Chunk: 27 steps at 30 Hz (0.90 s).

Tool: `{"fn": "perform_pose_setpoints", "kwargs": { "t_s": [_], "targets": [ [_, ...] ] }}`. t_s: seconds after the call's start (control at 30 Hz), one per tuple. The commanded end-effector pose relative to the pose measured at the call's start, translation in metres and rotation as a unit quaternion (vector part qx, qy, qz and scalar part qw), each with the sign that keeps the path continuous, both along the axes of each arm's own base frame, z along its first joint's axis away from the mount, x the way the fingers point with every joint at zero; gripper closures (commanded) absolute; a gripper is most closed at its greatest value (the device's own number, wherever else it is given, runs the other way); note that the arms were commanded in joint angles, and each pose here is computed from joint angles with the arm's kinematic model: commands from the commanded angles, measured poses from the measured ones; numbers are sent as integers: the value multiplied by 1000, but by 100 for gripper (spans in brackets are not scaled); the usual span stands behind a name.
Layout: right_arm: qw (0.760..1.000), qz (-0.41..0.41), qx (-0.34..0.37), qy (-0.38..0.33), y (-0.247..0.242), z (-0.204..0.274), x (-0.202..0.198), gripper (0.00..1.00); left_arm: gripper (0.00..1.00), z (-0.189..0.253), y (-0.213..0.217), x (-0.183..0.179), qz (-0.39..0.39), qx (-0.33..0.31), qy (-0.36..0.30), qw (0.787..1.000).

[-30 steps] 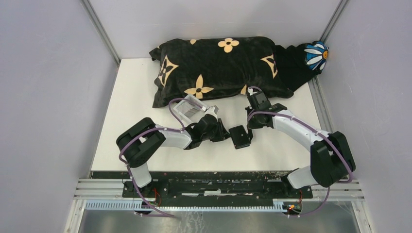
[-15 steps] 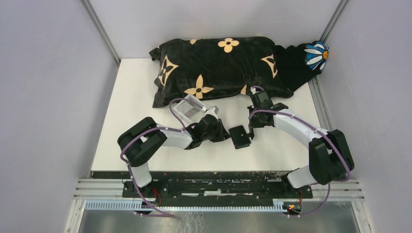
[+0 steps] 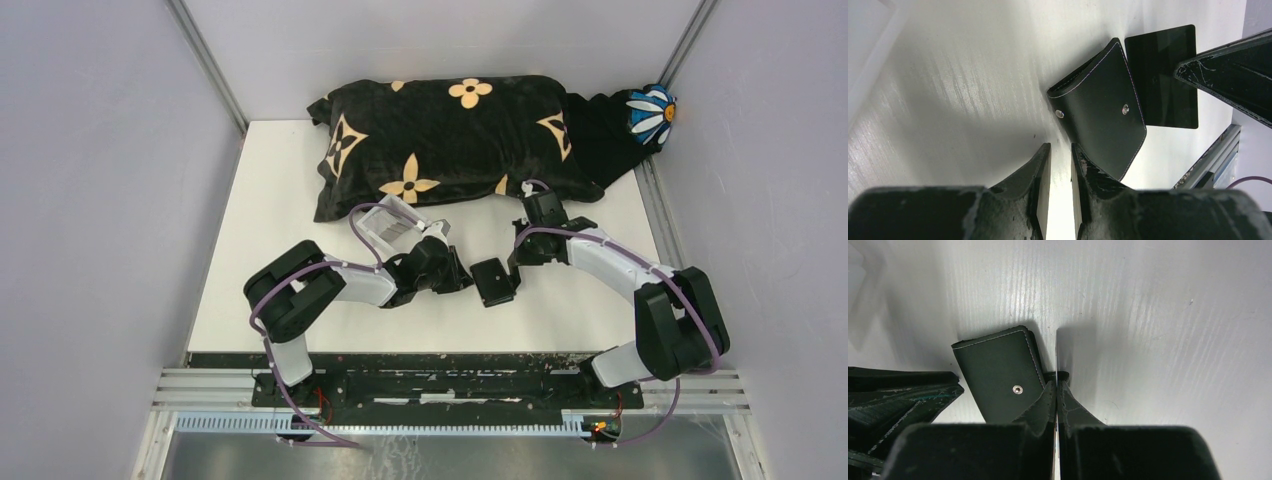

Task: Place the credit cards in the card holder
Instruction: Open the card holder at the center of the board.

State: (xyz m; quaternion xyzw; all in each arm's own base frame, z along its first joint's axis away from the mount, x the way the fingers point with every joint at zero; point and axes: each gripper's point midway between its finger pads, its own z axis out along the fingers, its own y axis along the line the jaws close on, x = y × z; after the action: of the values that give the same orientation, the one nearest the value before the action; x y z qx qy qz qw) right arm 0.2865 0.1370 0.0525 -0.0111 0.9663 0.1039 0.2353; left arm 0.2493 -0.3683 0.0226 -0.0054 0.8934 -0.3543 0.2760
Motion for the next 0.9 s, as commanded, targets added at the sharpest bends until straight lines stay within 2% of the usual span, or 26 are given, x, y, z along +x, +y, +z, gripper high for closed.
{"fn": "perform_pose_setpoints", "kwargs": {
  "t_s": [0.0, 0.43, 0.87],
  "targets": [
    [999, -6, 38, -20, 9, 8, 4, 99, 72, 0, -2, 3, -9, 9, -15, 1000],
    [994, -8, 94, -56, 19, 37, -1, 99, 75, -11, 6, -5, -6, 17, -2, 1000],
    [988, -11, 143, -52, 33, 34, -6, 99, 76, -14, 15, -10, 0, 24, 4, 1000]
  ]
}}
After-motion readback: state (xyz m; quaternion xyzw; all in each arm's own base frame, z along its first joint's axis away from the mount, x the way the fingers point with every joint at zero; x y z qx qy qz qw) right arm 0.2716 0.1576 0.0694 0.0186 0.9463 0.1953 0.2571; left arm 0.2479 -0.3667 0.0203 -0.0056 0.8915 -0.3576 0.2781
